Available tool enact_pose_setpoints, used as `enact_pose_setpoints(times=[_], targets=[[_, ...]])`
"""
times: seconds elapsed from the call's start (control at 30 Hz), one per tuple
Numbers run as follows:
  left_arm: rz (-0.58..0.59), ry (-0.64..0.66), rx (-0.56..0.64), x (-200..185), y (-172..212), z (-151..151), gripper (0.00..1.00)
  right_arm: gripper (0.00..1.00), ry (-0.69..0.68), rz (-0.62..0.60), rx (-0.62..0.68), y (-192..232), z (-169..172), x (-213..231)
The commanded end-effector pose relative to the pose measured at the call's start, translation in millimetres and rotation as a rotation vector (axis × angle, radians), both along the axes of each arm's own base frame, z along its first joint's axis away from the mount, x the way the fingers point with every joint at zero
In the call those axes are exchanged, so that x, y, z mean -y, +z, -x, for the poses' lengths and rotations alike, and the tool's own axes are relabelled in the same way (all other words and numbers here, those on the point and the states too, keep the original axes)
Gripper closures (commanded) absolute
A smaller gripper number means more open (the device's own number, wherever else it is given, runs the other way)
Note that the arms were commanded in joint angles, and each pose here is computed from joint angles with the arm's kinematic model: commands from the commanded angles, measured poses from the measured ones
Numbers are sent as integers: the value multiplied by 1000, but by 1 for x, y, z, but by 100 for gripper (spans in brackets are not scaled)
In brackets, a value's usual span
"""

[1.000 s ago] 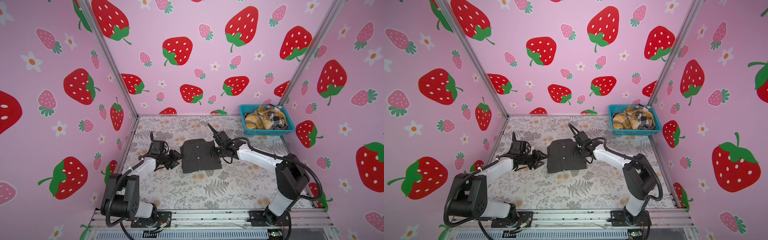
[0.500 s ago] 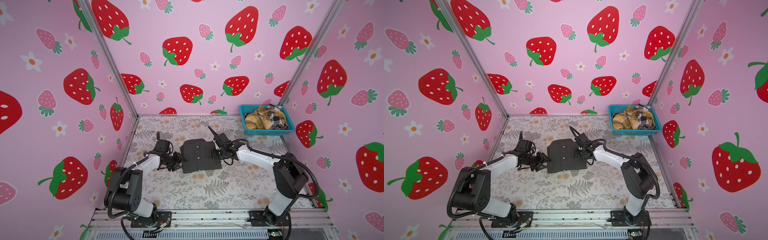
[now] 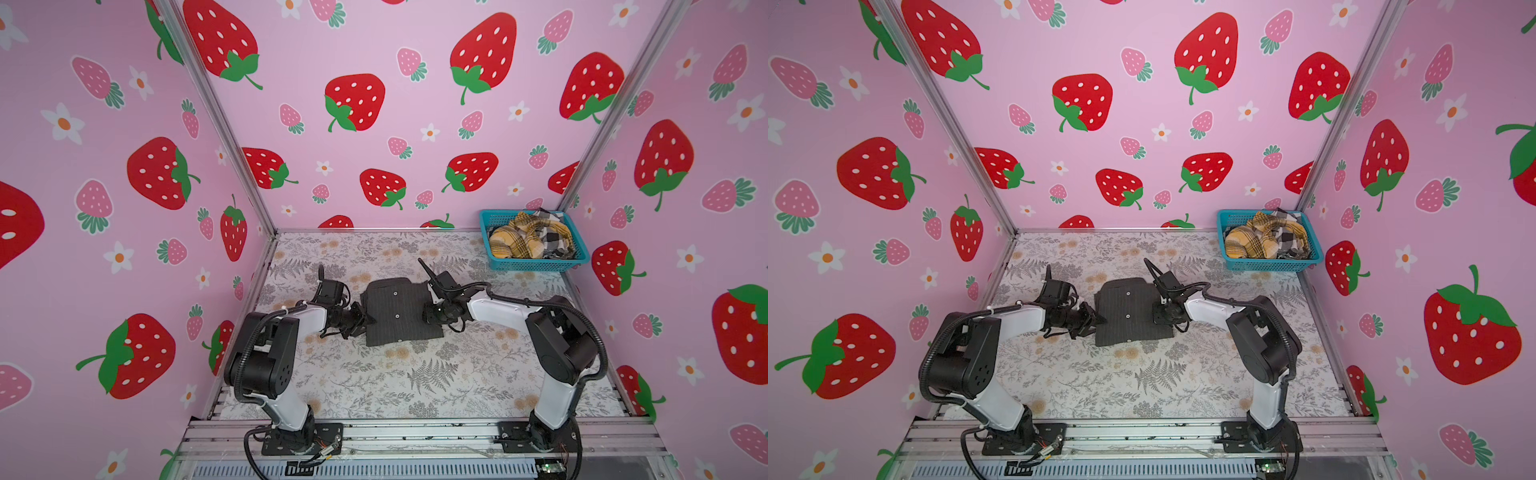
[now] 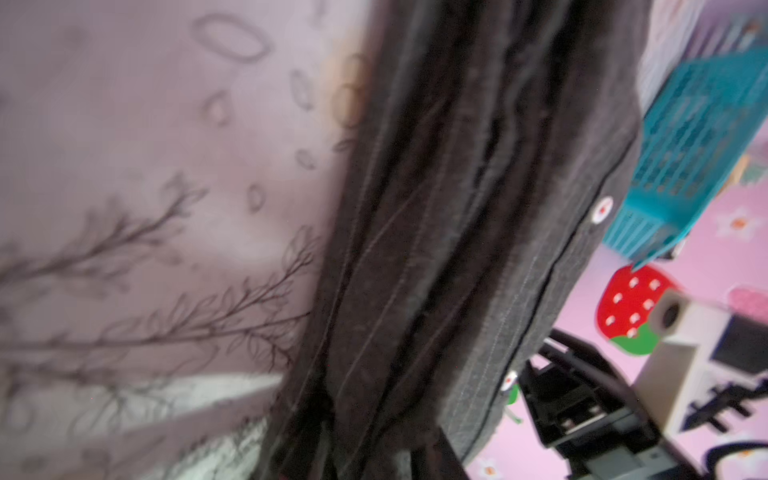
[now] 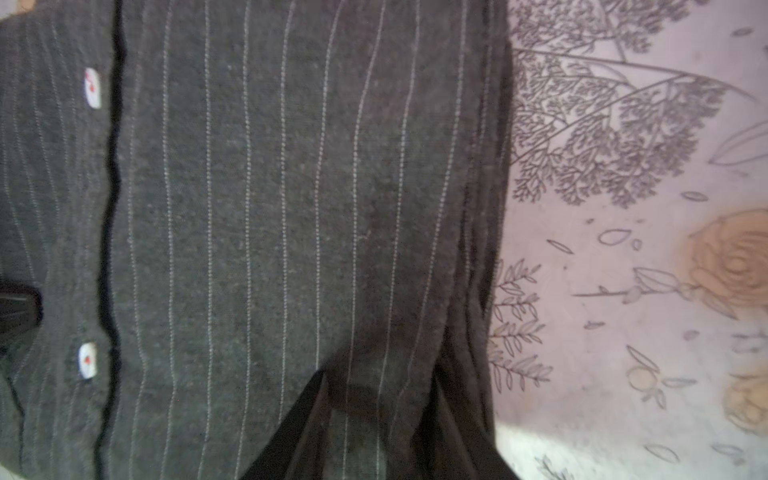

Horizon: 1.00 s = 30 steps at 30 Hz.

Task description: Fold and stack the long sleeve shirts

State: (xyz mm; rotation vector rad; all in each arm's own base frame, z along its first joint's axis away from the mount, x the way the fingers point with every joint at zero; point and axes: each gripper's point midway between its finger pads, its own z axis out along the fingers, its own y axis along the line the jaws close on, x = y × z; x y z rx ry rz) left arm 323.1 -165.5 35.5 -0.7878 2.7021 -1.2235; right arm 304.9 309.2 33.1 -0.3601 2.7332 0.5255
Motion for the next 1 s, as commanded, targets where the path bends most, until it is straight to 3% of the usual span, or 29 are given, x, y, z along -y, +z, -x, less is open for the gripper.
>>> enact_pose_setpoints(times=[0.0,0.17,0.3,0.33,0.47,0.7,0.73,0.8,0.83,0.97], targets=[[185,2,92,22,30,-15,92,58,8,-42,-44,-13,8,-7],[239,2,154,26,60,-13,91,57,6,-69,-58,-14,13,-8],[222,-9,95,26,26,-8,93,56,13,-94,-64,-13,16,-15],[217,-1,70,24,14,-6,100,56,11,-89,-66,-14,16,-14],[207,134,-6,-1,-31,-1,100,54,-3,-94,-40,-3,14,-14],[193,182,42,-21,-25,-1,100,45,-16,-83,94,58,6,-13],[194,185,53,-22,-22,-2,97,44,-12,-68,121,66,6,-16],[187,190,68,-24,-19,-3,75,43,38,-84,155,82,12,-37],[187,188,75,-24,-17,-3,69,44,56,-92,154,83,15,-45],[222,200,94,-22,-5,-9,59,62,136,-88,122,68,29,-82]])
